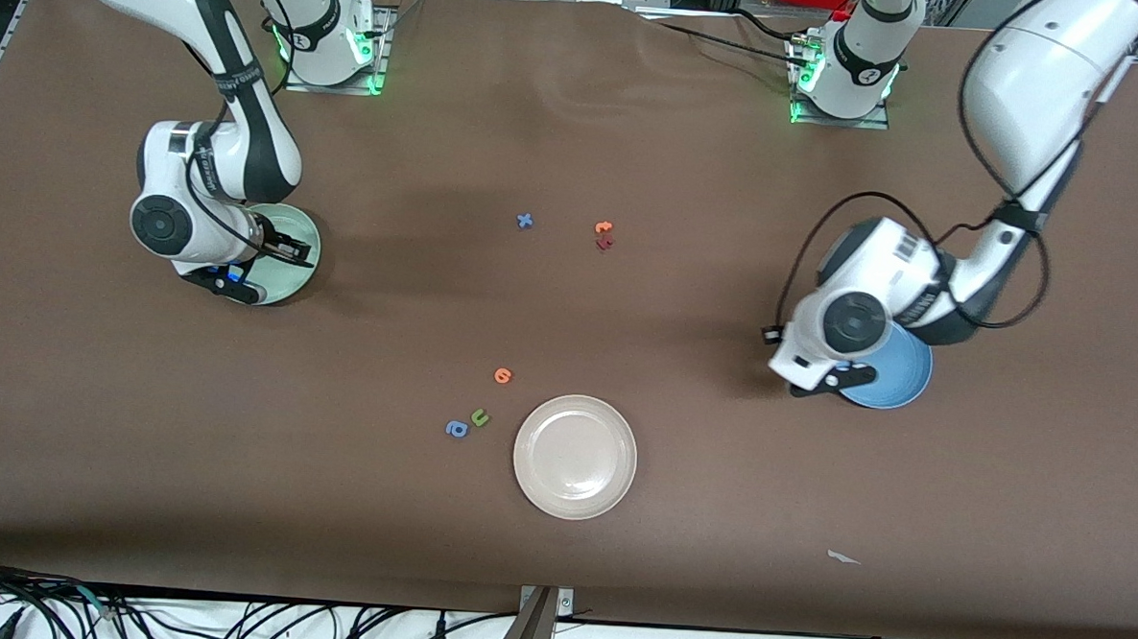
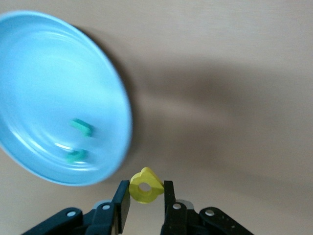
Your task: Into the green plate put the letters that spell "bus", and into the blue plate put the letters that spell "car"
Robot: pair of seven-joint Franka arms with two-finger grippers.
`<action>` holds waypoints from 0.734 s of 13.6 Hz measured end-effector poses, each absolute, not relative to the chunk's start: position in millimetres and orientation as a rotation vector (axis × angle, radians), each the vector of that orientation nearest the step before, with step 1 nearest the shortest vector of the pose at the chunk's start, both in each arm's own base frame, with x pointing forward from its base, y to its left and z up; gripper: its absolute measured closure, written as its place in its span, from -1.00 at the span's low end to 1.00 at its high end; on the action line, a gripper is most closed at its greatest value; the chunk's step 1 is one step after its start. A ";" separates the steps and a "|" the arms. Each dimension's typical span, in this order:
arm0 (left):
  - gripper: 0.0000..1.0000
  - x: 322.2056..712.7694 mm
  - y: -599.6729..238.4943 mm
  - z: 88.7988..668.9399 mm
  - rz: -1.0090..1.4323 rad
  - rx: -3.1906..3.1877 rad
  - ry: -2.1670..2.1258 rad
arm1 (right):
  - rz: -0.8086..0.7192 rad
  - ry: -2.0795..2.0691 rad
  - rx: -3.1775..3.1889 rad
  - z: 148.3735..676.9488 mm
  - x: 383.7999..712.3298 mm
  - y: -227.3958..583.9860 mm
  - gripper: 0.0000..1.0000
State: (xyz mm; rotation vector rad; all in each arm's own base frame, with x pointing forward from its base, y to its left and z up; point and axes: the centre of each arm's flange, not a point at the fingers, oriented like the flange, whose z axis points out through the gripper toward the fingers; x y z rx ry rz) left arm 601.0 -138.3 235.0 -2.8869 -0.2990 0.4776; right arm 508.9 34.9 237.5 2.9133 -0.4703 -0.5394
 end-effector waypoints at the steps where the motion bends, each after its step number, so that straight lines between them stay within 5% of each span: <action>1: 0.36 604.1 -119.8 236.0 0.510 -2.893 -0.247 | -0.549 -0.470 2.918 262.2 516.7 37.0 -0.90; 4: 0.36 609.4 -73.6 232.5 0.571 -2.928 -0.107 | -0.542 -0.467 2.942 348.5 540.6 42.8 -1.00; 10: -0.76 617.5 -51.3 234.2 0.569 -2.949 -0.074 | -0.390 -0.336 3.025 493.1 577.6 53.0 -1.00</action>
